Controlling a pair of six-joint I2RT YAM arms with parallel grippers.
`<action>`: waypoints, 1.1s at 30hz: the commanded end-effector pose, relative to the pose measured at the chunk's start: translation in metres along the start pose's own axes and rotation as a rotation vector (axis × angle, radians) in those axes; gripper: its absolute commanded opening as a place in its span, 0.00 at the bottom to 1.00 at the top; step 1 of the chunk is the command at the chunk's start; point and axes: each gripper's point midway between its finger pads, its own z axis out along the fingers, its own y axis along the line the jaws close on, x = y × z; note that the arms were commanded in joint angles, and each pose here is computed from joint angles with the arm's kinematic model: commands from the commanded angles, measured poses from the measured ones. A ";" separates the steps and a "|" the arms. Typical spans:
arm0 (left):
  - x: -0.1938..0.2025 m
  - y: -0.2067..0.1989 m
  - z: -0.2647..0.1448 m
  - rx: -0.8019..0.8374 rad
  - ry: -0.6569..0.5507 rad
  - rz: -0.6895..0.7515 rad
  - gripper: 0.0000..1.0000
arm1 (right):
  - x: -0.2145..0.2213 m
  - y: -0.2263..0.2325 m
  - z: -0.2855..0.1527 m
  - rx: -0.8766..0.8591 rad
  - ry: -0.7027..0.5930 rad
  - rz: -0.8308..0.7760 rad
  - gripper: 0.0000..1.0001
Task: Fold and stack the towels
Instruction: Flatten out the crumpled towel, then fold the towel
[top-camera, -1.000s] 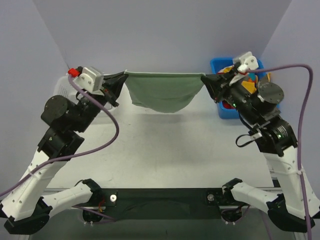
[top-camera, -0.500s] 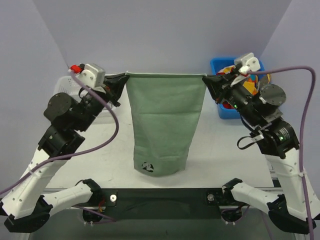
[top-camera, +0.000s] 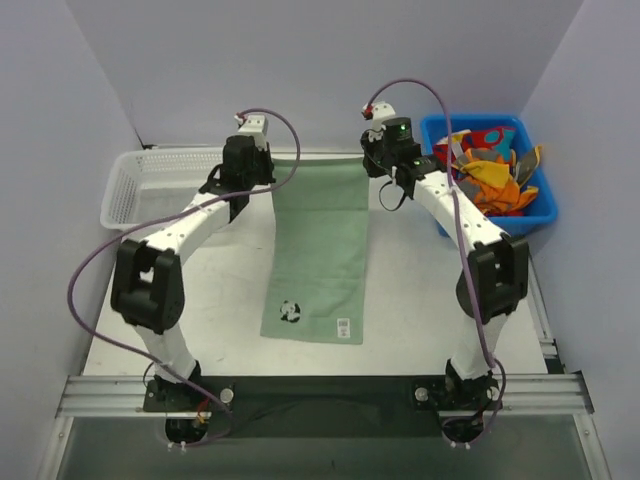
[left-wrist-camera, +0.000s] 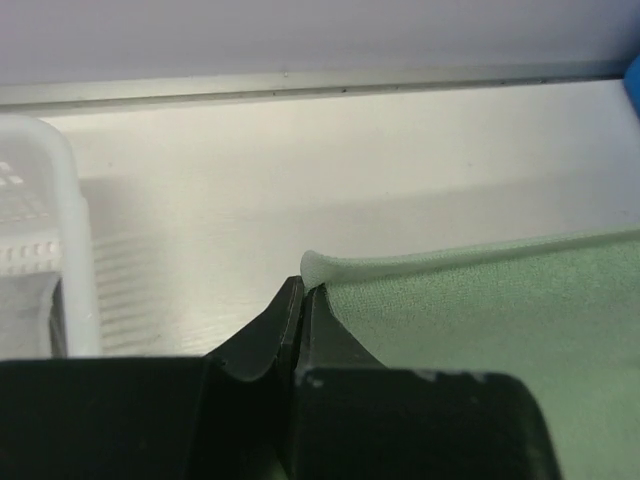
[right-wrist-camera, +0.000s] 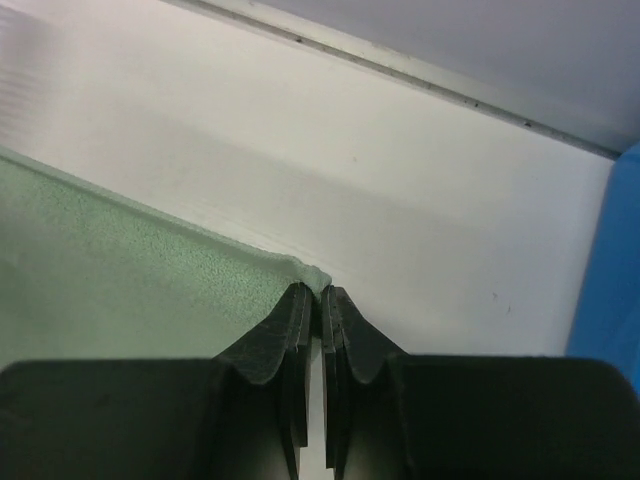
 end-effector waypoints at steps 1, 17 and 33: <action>-0.072 0.005 0.024 0.044 -0.227 -0.034 0.00 | -0.038 -0.043 0.016 0.124 -0.120 -0.032 0.00; -0.012 -0.002 0.031 0.214 -0.099 -0.014 0.00 | 0.042 -0.021 0.034 -0.039 -0.033 0.029 0.00; 0.077 0.000 -0.077 0.223 0.223 -0.122 0.00 | 0.106 0.048 -0.063 -0.146 0.126 0.111 0.00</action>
